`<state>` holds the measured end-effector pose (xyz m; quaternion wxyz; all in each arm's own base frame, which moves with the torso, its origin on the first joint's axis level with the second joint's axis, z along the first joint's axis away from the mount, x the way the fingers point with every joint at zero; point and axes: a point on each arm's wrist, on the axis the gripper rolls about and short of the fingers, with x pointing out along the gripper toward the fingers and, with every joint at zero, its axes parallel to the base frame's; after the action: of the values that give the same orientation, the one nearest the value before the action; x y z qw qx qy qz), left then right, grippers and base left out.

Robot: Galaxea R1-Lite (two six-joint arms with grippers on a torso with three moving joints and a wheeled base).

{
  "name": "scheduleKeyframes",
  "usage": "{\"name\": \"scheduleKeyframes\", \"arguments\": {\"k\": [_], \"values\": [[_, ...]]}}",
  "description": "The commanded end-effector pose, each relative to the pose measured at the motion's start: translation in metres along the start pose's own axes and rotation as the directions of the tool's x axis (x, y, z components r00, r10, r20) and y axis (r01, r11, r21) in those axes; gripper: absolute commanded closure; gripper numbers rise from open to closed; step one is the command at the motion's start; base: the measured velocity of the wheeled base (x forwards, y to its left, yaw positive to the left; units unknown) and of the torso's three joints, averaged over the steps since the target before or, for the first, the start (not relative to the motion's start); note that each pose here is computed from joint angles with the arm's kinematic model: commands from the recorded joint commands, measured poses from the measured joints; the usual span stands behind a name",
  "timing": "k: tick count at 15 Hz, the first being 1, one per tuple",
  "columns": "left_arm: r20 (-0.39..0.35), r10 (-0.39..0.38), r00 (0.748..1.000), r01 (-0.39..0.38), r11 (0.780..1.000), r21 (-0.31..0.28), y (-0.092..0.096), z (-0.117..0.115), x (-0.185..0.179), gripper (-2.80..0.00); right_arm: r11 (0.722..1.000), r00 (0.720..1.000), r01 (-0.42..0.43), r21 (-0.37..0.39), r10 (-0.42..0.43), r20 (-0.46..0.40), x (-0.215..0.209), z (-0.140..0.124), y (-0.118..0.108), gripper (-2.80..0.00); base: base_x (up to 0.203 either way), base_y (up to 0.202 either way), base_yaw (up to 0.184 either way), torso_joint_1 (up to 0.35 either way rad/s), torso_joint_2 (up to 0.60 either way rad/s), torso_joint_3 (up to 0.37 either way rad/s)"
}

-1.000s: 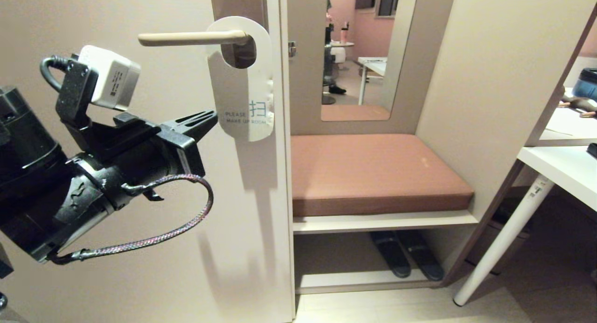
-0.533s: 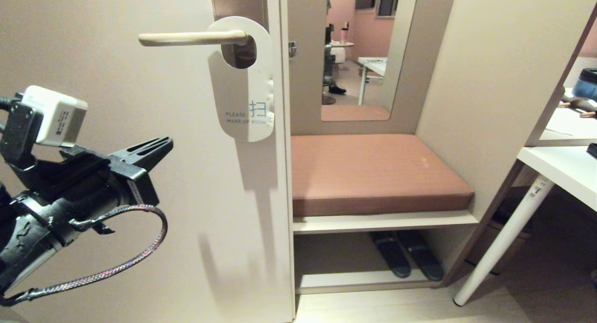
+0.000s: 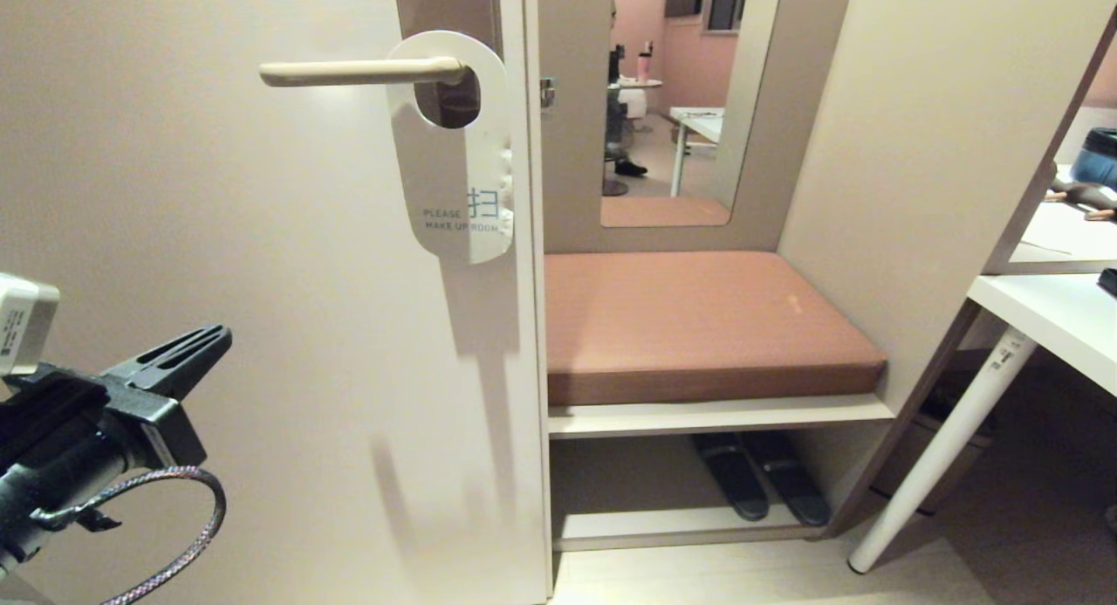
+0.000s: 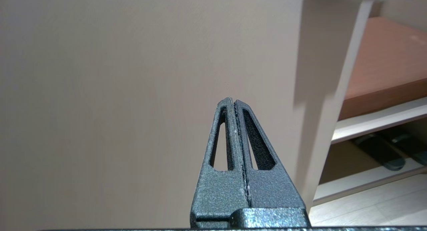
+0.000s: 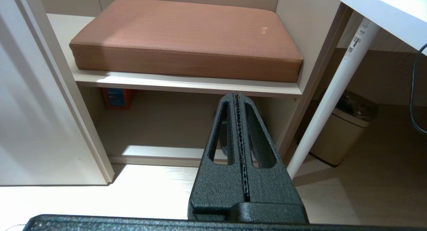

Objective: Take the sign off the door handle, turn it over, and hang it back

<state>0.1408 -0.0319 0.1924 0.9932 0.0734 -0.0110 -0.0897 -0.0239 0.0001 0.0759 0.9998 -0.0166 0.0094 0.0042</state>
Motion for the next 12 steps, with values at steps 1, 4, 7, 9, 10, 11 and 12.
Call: {"name": "scheduleKeyframes", "arguments": {"k": [1,4,7,9,10,11,12], "values": [[0.017,0.025,1.000,-0.025,1.000,-0.002,0.003,-0.006,-0.019,0.00,1.000,1.000,-0.001,-0.001,0.001,-0.001,0.000,0.000,0.000,0.00,0.000,0.000,0.000,0.000,0.00,0.000],[-0.002,0.036,0.999,-0.036,0.999,-0.002,0.002,-0.024,-0.041,0.00,1.000,1.000,-0.001,-0.001,0.001,-0.001,0.000,0.000,0.000,0.00,0.000,0.000,0.000,0.000,0.00,0.000],[-0.046,0.068,0.997,-0.068,0.998,-0.003,0.003,-0.045,-0.059,0.00,1.000,1.000,-0.001,-0.001,0.001,-0.001,0.000,0.000,0.000,0.00,0.000,0.000,0.000,0.000,0.00,0.000],[-0.055,0.070,0.996,-0.070,0.998,-0.006,0.002,-0.050,-0.069,0.00,1.000,1.000,-0.001,-0.001,0.001,-0.001,0.000,0.000,0.000,0.00,0.000,0.000,0.000,0.000,0.00,0.000],[-0.062,0.069,0.996,-0.070,0.998,-0.007,0.001,-0.053,-0.075,0.00,1.000,1.000,-0.001,-0.001,0.001,-0.001,0.000,0.000,0.000,0.00,0.000,0.000,0.000,0.000,0.00,0.000],[-0.079,0.076,0.994,-0.077,0.997,-0.009,0.001,-0.057,-0.081,0.00,1.000,1.000,-0.001,-0.001,0.001,-0.001,0.000,0.000,0.000,0.00,0.000,0.000,0.000,0.000,0.00,0.000],[-0.094,0.095,0.991,-0.096,0.995,-0.008,0.002,-0.060,-0.087,0.00,1.000,1.000,-0.001,-0.001,0.001,-0.001,0.000,0.000,0.000,0.00,0.000,0.000,0.000,0.000,0.00,0.000]]}}
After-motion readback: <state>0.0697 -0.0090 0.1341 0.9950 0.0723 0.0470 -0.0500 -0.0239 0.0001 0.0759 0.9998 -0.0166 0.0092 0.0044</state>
